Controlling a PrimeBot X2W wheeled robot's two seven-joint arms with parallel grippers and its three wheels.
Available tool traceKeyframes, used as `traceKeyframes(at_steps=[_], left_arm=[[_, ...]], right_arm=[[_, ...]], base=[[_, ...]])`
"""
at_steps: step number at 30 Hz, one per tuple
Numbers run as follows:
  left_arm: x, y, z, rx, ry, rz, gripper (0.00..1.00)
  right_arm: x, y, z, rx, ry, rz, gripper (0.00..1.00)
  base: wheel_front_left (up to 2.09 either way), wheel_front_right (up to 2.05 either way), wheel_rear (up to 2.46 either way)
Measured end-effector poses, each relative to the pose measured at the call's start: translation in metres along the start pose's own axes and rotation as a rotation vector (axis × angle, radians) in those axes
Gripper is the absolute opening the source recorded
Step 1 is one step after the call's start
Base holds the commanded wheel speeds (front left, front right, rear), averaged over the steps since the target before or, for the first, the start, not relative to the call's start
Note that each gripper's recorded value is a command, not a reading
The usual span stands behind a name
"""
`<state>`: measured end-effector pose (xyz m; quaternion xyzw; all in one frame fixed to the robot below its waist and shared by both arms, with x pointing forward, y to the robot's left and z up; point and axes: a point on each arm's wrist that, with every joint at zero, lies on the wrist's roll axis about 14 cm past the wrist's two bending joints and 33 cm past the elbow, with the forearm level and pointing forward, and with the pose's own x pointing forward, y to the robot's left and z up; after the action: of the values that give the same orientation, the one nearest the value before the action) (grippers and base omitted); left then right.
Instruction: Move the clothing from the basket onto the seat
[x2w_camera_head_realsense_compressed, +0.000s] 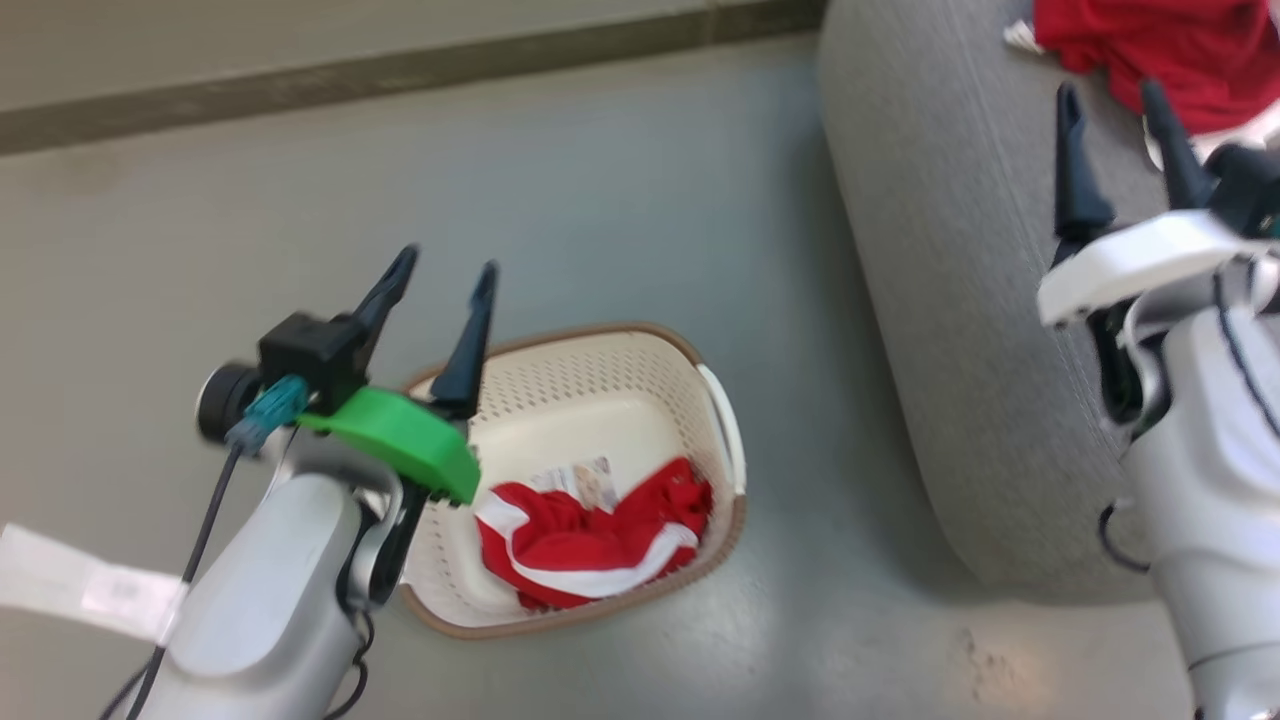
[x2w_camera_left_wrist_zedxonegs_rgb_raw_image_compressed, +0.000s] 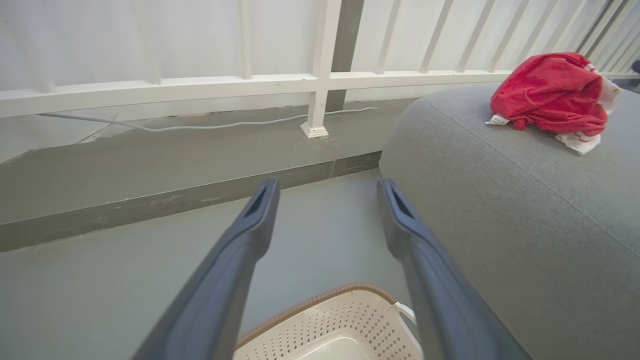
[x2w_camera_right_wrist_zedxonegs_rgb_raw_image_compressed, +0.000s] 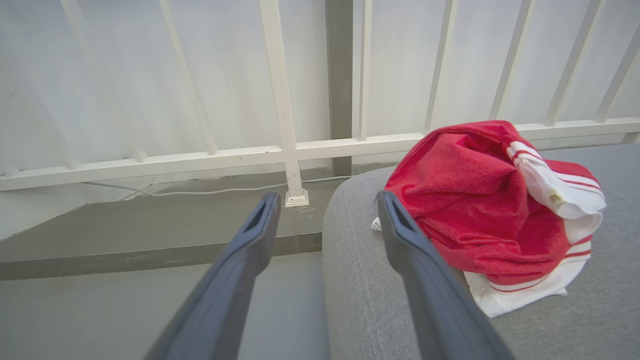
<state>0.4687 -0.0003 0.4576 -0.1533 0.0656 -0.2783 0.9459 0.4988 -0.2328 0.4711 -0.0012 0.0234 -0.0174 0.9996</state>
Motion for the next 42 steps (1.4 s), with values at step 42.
traceKeyframes(at_steps=[42], left_arm=[[-0.182, 0.077, 0.063, 0.01, -0.227, 0.516, 1.0]], right_arm=[[-0.111, 0.088, 0.009, 0.153, -0.041, 0.128, 1.0]], base=[[0.0, 0.0, 0.0]])
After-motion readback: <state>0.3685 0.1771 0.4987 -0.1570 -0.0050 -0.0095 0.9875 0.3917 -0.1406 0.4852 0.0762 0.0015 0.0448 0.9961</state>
